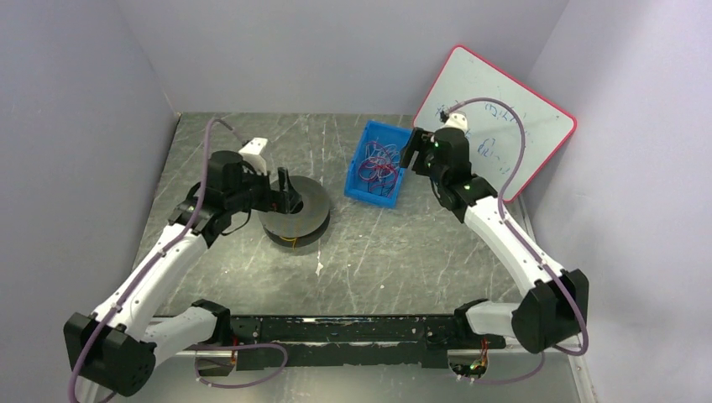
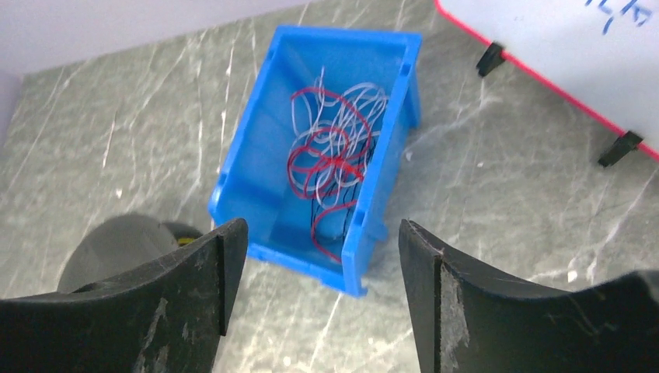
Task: Wrap the cables
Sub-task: Pick up the cable reel from the center of the board.
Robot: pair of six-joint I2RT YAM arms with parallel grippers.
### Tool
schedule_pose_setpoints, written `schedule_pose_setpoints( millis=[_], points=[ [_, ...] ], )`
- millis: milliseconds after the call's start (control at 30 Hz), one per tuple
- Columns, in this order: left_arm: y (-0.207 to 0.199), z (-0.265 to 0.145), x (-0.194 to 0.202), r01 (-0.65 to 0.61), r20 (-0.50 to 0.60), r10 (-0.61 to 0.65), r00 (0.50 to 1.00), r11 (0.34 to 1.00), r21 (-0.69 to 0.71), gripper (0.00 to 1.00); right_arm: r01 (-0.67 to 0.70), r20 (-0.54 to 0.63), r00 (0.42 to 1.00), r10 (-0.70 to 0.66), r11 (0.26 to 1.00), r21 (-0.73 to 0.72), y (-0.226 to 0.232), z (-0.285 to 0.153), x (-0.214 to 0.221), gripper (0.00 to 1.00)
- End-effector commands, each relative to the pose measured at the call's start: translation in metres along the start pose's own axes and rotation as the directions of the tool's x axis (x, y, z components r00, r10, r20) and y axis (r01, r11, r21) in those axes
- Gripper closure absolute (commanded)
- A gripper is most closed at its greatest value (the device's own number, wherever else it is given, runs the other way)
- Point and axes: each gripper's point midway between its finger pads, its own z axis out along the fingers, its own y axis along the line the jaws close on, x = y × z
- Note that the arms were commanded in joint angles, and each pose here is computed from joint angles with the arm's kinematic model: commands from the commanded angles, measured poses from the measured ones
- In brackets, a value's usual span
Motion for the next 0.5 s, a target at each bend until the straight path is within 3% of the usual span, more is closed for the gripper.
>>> schedule_pose_setpoints(
  millis=[0,233,367,467],
  points=[
    [-0.011,0.004,-0.003,-0.031,-0.018,0.031,0.999,0.999,-0.033,0.01,0.03,-0.069,0.997,-0.035,0.996,-0.081,0.004,-0.025,0.02,0.23],
    [-0.024,0.027,0.006,-0.008,-0.099,-0.001,0.995,0.996,-0.087,0.0,0.04,-0.05,0.998,-0.043,0.998,-0.055,-0.012,-0.057,0.023,0.14],
    [-0.028,0.042,0.015,-0.012,-0.152,-0.006,0.988,0.994,-0.111,0.0,0.022,-0.043,0.999,-0.024,0.998,-0.058,-0.016,-0.069,0.027,0.01],
    [-0.029,0.053,0.022,-0.036,-0.181,0.01,0.983,0.99,-0.139,0.0,0.002,-0.049,0.999,-0.004,0.999,-0.048,-0.02,-0.075,0.032,0.0]
  ],
)
